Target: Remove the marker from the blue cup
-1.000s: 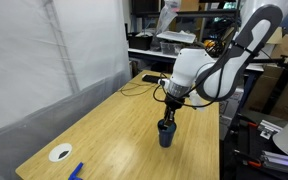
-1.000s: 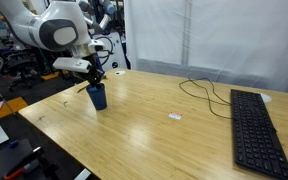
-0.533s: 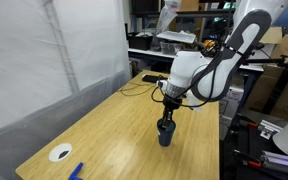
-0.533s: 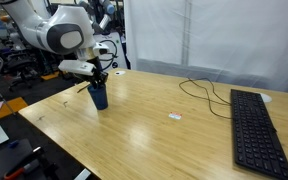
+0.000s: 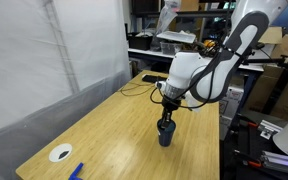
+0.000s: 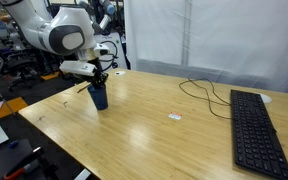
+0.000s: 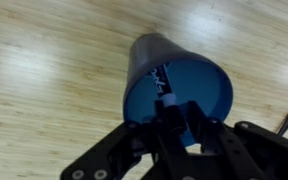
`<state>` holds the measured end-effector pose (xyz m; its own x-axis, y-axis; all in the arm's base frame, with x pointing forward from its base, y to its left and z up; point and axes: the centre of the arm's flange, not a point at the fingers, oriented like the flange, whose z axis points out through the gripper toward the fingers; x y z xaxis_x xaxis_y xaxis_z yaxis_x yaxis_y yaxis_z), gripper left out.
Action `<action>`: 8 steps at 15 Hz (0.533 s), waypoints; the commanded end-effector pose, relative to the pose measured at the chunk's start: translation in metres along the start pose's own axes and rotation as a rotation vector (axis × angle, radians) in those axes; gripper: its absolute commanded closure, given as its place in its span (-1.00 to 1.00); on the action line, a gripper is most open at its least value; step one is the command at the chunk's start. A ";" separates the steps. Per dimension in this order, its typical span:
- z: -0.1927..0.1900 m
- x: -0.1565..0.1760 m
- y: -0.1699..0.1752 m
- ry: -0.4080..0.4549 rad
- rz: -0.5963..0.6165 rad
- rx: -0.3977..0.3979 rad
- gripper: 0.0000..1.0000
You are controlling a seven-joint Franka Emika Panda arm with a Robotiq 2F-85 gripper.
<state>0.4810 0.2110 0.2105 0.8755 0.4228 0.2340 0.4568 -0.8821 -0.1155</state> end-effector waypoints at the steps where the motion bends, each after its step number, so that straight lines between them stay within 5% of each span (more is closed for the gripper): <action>1: 0.008 0.007 0.004 0.013 -0.031 0.019 0.90; 8: -0.004 0.011 0.000 0.030 -0.054 0.018 0.91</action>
<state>0.4924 0.2164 0.2060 0.8614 0.4438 0.2470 0.4834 -0.8656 -0.1306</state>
